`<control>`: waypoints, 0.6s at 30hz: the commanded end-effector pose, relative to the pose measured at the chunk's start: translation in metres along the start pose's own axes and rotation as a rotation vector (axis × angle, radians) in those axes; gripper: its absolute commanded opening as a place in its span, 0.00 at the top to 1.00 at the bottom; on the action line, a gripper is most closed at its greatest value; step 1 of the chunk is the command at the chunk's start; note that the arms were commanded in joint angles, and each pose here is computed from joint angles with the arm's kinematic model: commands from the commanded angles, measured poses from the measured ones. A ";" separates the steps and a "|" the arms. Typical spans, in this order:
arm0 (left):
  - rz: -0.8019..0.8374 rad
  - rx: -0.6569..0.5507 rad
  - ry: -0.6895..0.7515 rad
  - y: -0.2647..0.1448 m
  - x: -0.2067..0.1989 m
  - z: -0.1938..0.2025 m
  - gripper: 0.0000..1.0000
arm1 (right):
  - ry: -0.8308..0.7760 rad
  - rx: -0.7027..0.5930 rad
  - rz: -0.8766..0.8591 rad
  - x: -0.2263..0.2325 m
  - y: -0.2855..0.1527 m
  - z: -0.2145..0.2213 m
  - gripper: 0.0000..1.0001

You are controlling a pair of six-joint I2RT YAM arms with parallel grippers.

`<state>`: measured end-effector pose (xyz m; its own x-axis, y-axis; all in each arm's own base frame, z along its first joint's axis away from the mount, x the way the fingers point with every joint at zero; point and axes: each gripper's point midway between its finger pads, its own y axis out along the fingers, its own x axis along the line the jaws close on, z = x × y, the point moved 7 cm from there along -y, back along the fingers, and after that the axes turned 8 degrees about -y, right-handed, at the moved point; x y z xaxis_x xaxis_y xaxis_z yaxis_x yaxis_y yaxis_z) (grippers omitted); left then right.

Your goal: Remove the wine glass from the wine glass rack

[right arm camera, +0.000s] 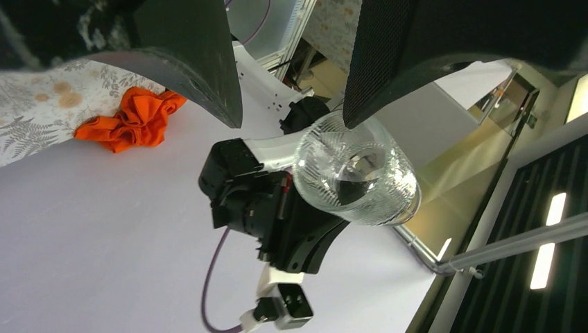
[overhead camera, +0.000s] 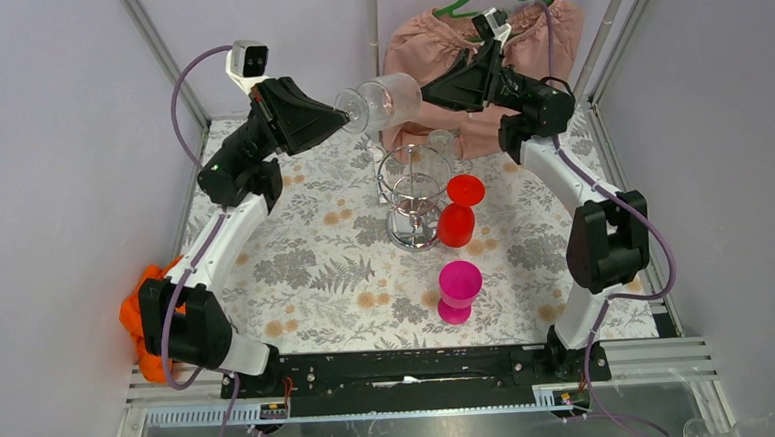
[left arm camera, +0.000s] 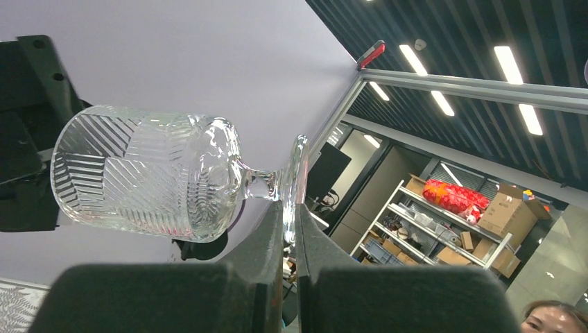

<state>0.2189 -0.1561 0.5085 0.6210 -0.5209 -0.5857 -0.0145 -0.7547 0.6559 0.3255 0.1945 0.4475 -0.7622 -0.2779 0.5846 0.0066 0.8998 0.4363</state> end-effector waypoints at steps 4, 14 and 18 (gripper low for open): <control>0.081 -0.012 0.087 0.002 -0.007 0.003 1.00 | -0.260 0.035 -0.174 0.060 0.010 0.013 0.37; 0.061 -0.027 0.066 -0.002 0.008 0.003 1.00 | -0.245 0.042 -0.204 0.067 0.017 0.021 0.37; 0.059 -0.021 0.053 0.000 0.016 0.003 1.00 | -0.229 0.044 -0.225 0.066 0.024 0.024 0.38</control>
<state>0.2328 -0.1645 0.4923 0.6009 -0.5117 -0.6141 0.0140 -0.7614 0.6481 0.2950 0.2080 0.4596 -0.7693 -0.3314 0.5462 -0.0649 0.8910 0.4493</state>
